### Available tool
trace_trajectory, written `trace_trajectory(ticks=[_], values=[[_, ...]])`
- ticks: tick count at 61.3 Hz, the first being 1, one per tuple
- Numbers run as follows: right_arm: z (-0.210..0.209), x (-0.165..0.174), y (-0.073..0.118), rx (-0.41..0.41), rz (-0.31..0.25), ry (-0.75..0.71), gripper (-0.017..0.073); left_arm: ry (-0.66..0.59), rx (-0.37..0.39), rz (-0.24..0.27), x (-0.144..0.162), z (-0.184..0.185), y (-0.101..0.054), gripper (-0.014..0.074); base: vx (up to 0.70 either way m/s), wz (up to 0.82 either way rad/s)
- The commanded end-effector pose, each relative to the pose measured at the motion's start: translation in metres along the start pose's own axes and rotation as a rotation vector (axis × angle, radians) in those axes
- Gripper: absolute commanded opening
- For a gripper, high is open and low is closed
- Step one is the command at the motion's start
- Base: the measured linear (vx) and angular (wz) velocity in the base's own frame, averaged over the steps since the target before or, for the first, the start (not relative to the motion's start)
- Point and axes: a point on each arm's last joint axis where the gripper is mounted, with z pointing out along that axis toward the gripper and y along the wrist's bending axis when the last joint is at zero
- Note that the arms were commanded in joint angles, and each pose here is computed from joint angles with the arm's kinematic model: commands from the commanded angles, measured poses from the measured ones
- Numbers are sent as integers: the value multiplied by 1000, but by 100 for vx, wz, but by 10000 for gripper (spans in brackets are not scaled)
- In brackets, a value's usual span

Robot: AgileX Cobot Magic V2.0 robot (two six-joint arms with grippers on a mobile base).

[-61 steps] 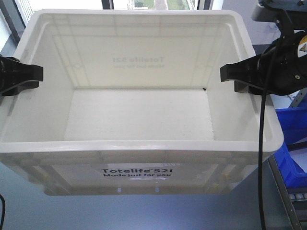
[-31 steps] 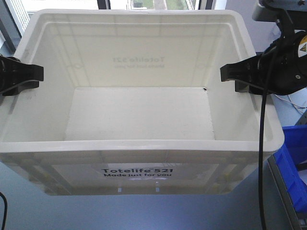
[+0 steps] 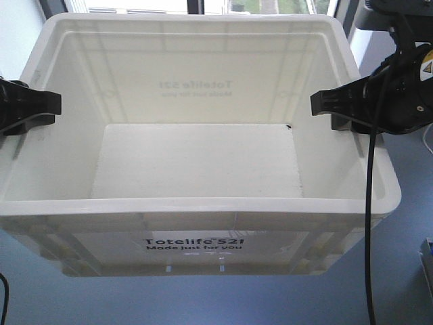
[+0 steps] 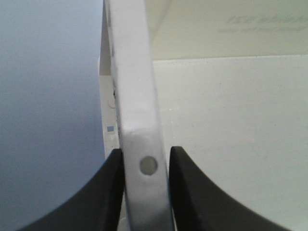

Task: Move bin from left to right shelf
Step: 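Keep gripping the tote rims while the base turns toward other shelving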

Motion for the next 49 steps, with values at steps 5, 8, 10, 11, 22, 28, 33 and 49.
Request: trace_trajectory(ticks=[5, 8, 10, 11, 22, 28, 33, 49], values=[[-23, -16, -4, 17, -61, -186, 1, -183, 25, 39, -17, -24, -5, 108, 10, 42], [-23, -16, -4, 17, -61, -186, 1, -183, 25, 39, -17, -24, -5, 108, 10, 44], [-23, -16, -4, 17, -61, -186, 1, -183, 25, 39, -17, -24, -5, 108, 11, 47], [-23, -16, -4, 17, -61, -186, 1, -183, 25, 39, -17, -24, -5, 108, 11, 48], [-23, -16, -4, 17, -61, -186, 1, -183, 25, 39, -17, -24, -5, 108, 12, 52], [-23, -16, -4, 17, -61, -186, 1, -183, 25, 39, -17, -24, -5, 108, 14, 57], [-23, -16, -4, 17, -61, -186, 1, -183, 25, 39, -17, -24, -5, 108, 15, 59], [-23, -16, -4, 17, -61, -186, 1, -183, 25, 39, -17, -24, -5, 108, 15, 59]])
